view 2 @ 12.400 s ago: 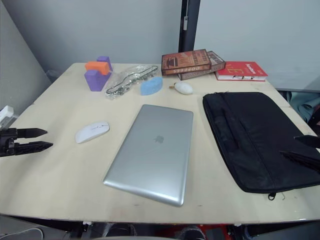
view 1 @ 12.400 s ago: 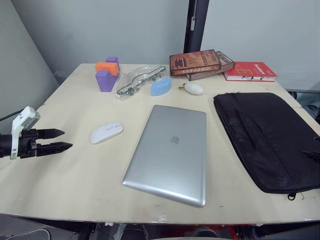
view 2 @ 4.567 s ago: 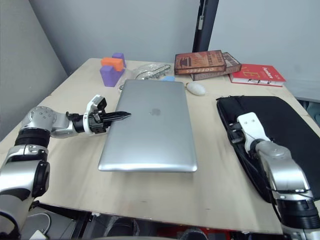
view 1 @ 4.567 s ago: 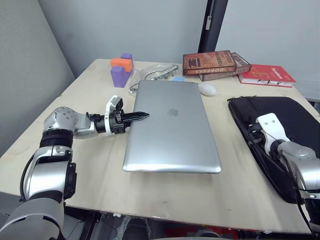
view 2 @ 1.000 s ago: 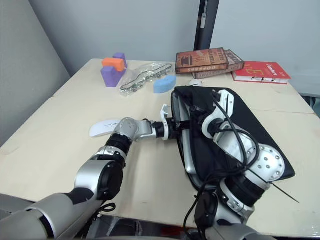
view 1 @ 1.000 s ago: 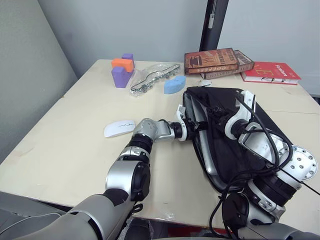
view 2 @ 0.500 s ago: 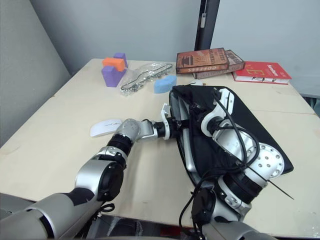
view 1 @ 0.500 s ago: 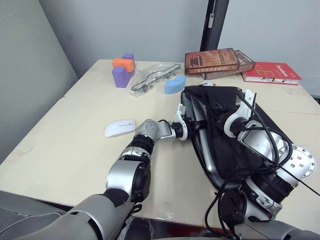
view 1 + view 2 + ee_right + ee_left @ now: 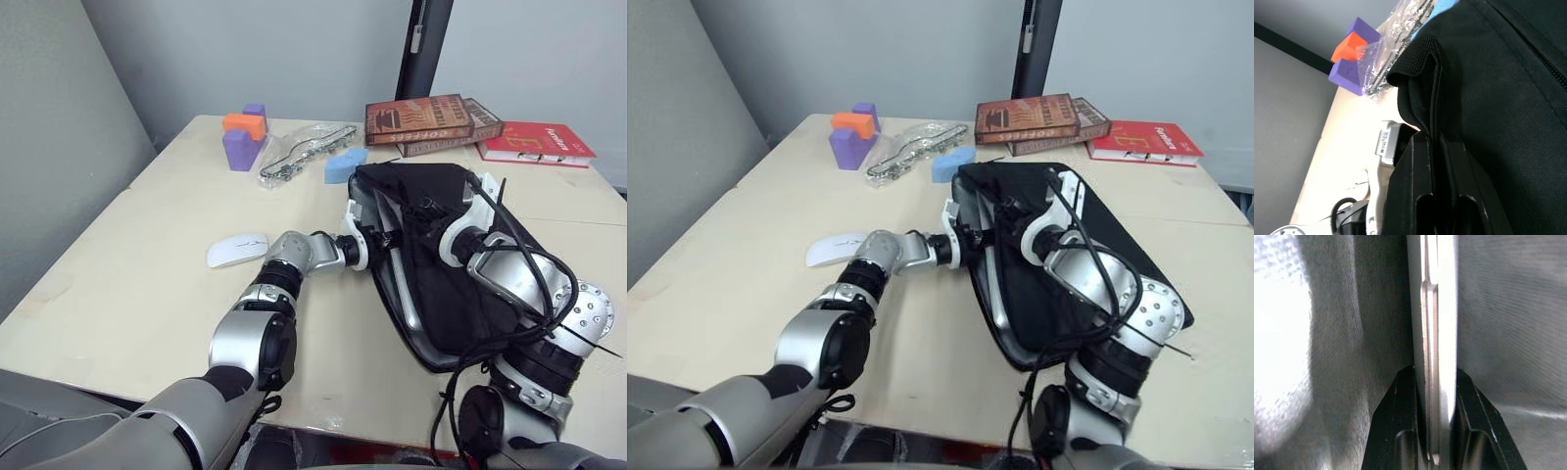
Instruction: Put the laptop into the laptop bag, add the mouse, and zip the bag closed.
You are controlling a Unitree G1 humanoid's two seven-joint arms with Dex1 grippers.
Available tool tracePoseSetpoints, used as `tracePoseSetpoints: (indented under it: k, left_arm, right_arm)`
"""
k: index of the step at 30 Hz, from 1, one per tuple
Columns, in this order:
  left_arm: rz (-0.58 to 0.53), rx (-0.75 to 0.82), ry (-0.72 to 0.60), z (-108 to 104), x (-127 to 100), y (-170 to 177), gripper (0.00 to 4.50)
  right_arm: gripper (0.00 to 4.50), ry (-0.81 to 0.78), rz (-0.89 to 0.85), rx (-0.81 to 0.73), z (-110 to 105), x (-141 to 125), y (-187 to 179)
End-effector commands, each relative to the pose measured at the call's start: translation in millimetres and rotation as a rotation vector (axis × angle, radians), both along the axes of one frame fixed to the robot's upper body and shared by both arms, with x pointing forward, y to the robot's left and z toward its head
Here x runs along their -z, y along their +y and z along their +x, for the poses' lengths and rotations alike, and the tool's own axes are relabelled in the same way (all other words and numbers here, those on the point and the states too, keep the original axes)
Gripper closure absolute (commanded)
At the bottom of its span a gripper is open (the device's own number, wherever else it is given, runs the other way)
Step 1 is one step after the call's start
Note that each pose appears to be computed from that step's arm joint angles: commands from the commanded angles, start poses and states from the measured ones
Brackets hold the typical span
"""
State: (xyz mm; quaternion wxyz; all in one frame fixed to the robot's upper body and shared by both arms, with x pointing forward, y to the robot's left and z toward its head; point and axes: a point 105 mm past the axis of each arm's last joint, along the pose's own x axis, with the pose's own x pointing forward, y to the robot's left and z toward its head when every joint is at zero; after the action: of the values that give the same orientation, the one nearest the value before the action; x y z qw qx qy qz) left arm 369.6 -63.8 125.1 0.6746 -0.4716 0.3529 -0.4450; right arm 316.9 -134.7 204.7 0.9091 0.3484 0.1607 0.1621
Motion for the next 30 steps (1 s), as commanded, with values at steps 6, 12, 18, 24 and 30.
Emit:
tracePoseSetpoints:
  k: [6,12,18,24,30]
  left_arm:
    - [-0.094,0.122,-0.123,-24,-37,-50,4.23]
    - [-0.050,0.167,-0.182,-33,-32,-60,4.23]
    - [-0.064,0.151,-0.187,-31,-35,-61,4.23]
    - [-0.079,0.162,-0.176,-30,-36,-54,4.23]
    - [-0.035,0.170,-0.158,-29,-27,-46,2.88]
  right_arm:
    - [4.47,0.004,0.070,-0.024,-6,-18,3]
    - [4.47,0.016,0.100,-0.034,-6,-23,10]
    - [4.47,0.021,0.103,-0.026,-6,-23,10]
    - [4.47,0.027,0.085,-0.008,-6,-21,1]
    - [4.50,0.030,0.070,-0.002,-5,-19,-3]
